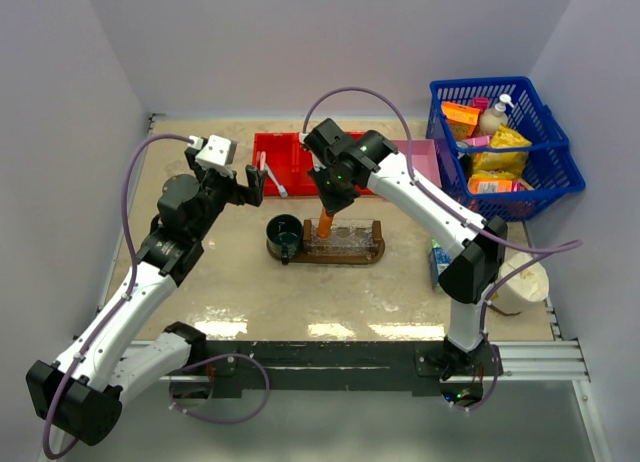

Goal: Prepare toiletry sets of a toothbrush and toothpaste on the tray

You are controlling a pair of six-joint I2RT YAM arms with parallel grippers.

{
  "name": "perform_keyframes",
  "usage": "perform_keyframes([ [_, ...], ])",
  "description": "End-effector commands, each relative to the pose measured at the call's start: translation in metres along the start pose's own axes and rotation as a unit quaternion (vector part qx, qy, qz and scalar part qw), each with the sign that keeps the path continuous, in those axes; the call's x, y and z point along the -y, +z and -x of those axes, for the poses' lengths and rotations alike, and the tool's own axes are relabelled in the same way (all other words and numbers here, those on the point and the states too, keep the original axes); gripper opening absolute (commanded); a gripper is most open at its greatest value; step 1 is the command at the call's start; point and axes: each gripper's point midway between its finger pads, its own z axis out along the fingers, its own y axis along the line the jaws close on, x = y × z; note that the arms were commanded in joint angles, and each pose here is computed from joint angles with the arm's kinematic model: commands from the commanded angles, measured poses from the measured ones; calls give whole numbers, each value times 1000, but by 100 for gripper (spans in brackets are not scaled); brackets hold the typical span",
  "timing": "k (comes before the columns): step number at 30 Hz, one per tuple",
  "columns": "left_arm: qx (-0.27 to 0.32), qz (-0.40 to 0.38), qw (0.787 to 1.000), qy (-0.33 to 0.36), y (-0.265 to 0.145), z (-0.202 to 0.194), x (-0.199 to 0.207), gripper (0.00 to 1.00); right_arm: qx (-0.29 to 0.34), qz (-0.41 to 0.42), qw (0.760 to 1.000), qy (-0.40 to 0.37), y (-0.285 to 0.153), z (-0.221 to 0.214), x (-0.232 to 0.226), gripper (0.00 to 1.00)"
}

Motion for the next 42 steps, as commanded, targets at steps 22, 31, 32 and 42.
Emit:
perform_keyframes([
  [22,36,9,999,10,-3,29,-5,100,16,-14,1000,-8,12,12,-2,0],
  [31,36,10,999,10,-3,29,-6,100,5,-15,1000,-11,19,7,-3,0],
  [32,36,9,999,10,-4,29,-5,100,3,-14,1000,-11,20,7,-3,0],
  [42,37,9,999,10,-4,30,-5,100,-7,-19,1000,-14,24,3,-1,0],
])
